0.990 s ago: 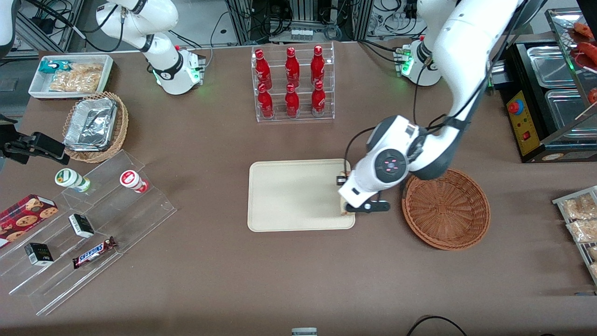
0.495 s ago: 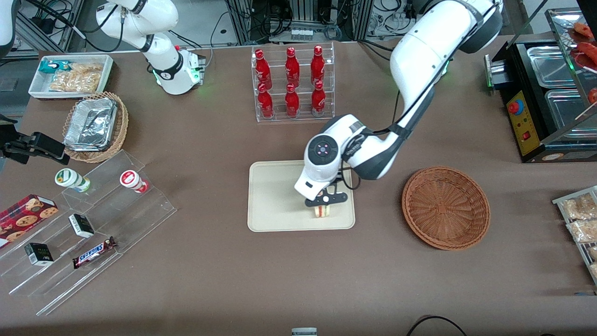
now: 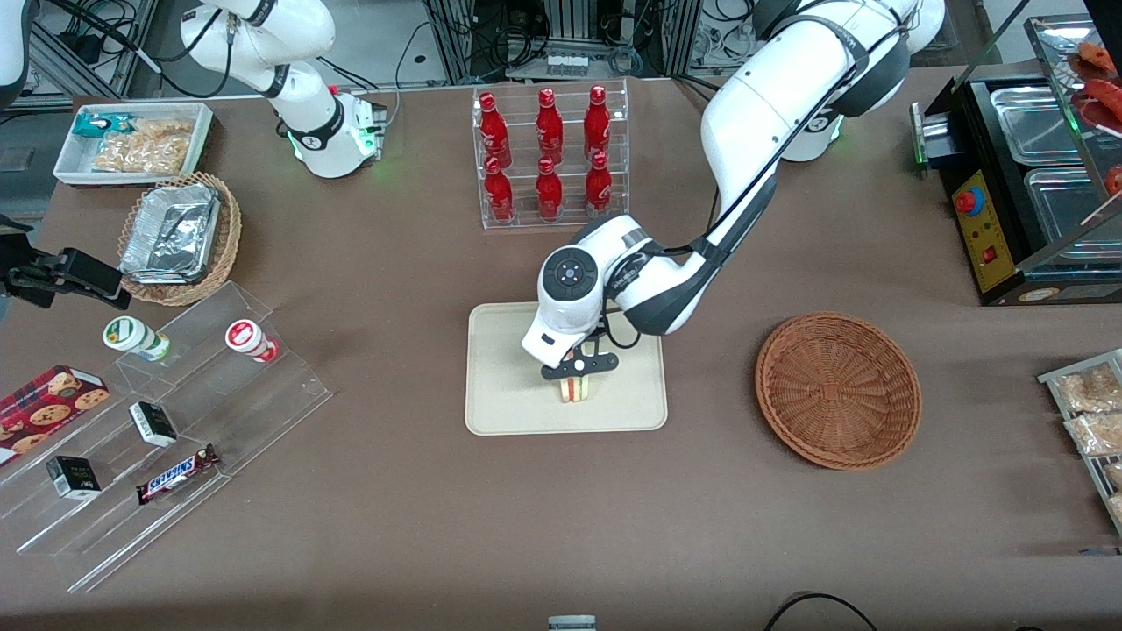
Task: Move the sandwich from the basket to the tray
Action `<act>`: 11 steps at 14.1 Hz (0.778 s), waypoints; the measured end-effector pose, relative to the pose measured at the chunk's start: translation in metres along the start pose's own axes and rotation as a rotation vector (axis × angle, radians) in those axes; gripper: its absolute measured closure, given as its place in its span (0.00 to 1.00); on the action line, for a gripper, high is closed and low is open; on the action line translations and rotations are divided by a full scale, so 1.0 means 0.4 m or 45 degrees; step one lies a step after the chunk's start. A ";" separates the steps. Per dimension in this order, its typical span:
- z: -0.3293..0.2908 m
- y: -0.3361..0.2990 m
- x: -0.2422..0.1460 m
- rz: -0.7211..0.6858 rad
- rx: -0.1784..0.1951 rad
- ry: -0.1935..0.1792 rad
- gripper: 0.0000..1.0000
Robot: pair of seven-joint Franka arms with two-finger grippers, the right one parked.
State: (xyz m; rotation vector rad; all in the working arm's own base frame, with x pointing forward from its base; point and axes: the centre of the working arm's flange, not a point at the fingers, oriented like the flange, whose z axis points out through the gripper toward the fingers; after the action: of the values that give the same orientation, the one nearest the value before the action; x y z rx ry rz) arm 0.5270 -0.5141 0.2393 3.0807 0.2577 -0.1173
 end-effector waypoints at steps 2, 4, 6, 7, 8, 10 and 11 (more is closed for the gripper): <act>-0.004 0.001 0.012 -0.004 -0.028 0.016 0.53; -0.033 0.012 0.019 0.007 -0.045 0.048 0.33; -0.089 -0.011 0.060 0.005 -0.045 0.074 0.13; -0.127 -0.045 0.091 0.007 -0.011 0.062 0.04; -0.173 -0.080 0.114 0.002 0.027 0.044 0.00; -0.276 -0.134 0.137 -0.057 0.068 0.048 0.00; -0.318 -0.162 0.149 -0.116 0.081 0.049 0.00</act>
State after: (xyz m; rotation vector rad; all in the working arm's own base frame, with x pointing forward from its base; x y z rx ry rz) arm 0.5838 -0.4335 0.3584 3.1374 0.4036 -0.0705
